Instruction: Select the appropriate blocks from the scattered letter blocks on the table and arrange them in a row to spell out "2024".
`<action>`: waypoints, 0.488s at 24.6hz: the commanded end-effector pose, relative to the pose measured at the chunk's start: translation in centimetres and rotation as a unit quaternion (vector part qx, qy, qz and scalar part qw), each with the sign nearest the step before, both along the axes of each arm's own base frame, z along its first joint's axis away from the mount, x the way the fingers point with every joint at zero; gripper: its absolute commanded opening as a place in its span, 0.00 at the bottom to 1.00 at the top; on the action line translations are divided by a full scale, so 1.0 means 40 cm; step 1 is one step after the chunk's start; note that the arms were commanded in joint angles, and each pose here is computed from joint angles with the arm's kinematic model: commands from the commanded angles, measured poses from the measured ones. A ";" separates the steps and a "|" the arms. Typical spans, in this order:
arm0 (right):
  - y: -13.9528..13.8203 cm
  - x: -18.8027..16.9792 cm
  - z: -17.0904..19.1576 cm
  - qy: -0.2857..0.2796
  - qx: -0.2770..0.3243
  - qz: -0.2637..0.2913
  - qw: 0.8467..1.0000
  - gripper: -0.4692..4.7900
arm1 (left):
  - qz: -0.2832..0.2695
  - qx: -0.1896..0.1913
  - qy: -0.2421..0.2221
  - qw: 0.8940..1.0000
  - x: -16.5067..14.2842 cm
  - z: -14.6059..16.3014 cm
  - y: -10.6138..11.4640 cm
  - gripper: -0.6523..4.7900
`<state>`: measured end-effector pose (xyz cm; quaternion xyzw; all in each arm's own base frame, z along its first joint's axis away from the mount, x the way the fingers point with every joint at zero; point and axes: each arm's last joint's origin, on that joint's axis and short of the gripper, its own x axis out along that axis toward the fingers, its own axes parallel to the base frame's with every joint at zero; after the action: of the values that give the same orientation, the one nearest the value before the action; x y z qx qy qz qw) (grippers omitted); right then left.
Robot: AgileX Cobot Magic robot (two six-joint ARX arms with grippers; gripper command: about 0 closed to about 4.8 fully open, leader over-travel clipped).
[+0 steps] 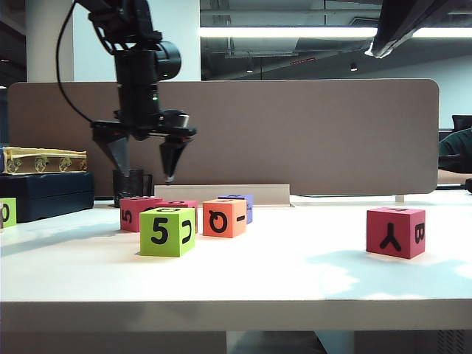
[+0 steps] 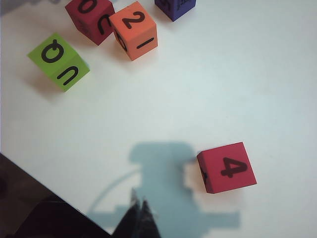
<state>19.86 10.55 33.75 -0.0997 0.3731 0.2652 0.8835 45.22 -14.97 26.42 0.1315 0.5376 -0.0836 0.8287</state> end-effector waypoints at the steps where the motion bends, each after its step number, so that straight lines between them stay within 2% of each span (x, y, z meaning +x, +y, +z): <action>1: 0.000 -0.002 0.006 -0.006 0.004 0.003 1.000 0.08 | -0.038 0.018 -0.010 0.999 0.005 0.009 0.014 0.92; 4: -0.001 -0.003 0.006 -0.004 0.003 0.003 1.000 0.08 | -0.069 0.026 -0.019 0.997 0.012 0.011 0.021 0.92; 8: -0.001 -0.004 0.004 0.001 0.000 0.003 1.000 0.08 | -0.080 0.029 -0.023 0.996 0.018 0.009 0.030 0.92; 12: -0.003 -0.008 0.000 0.011 -0.005 0.003 1.000 0.08 | -0.080 0.006 -0.021 0.997 0.029 0.002 0.049 0.92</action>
<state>19.70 10.47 33.58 -0.1019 0.3846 0.2641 0.8786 46.18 -13.39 26.31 0.1921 0.5135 -0.1321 0.8258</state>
